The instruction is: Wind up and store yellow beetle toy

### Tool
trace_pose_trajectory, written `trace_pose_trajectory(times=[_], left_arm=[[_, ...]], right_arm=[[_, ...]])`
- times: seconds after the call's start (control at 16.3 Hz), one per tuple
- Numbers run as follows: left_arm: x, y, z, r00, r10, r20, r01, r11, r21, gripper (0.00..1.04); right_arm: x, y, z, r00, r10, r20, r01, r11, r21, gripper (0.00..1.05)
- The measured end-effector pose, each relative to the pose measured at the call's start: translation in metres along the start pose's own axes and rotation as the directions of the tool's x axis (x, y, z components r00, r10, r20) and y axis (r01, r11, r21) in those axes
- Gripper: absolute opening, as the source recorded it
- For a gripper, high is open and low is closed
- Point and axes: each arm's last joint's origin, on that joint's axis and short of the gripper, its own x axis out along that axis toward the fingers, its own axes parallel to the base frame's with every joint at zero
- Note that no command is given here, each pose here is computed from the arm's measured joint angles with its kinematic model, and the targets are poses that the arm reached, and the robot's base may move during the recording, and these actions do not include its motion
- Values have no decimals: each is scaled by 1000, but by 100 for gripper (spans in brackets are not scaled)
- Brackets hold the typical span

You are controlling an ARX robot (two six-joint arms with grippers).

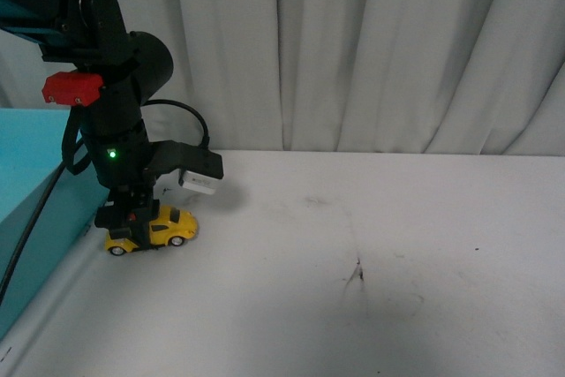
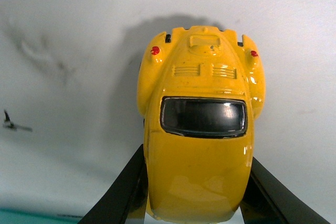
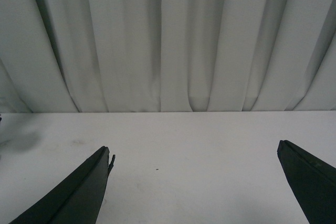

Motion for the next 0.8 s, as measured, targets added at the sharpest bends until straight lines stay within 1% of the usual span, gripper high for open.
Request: trace_pose_trajectory(times=[0.06, 0.18, 0.37, 0.49, 0.61, 0.67, 0.74, 0.8], left_arm=[[-5, -3, 5, 1000, -17, 18, 16, 998, 62, 41], [-28, -8, 13, 998, -16, 61, 9, 992, 124, 41], [-91, -11, 14, 990, 48, 133, -68, 985, 155, 41], [-124, -15, 9, 982, 80, 169, -105, 983, 149, 41], [-135, -11, -8, 981, 88, 174, -107, 989, 100, 41], [-139, -6, -23, 978, 81, 190, -87, 996, 27, 41], [-145, 2, -41, 970, 108, 218, -96, 993, -64, 41], [-154, 11, -64, 958, 167, 231, -128, 976, -175, 41]], right_arm=[[0, 0, 0, 1000, 0, 0, 0, 1000, 0, 98], [0, 0, 0, 1000, 0, 0, 0, 1000, 0, 98], [0, 0, 0, 1000, 0, 0, 0, 1000, 0, 98], [0, 0, 0, 1000, 0, 0, 0, 1000, 0, 98], [0, 0, 0, 1000, 0, 0, 0, 1000, 0, 98], [0, 0, 0, 1000, 0, 0, 0, 1000, 0, 98], [0, 0, 0, 1000, 0, 0, 0, 1000, 0, 98], [0, 0, 0, 1000, 0, 0, 0, 1000, 0, 98]])
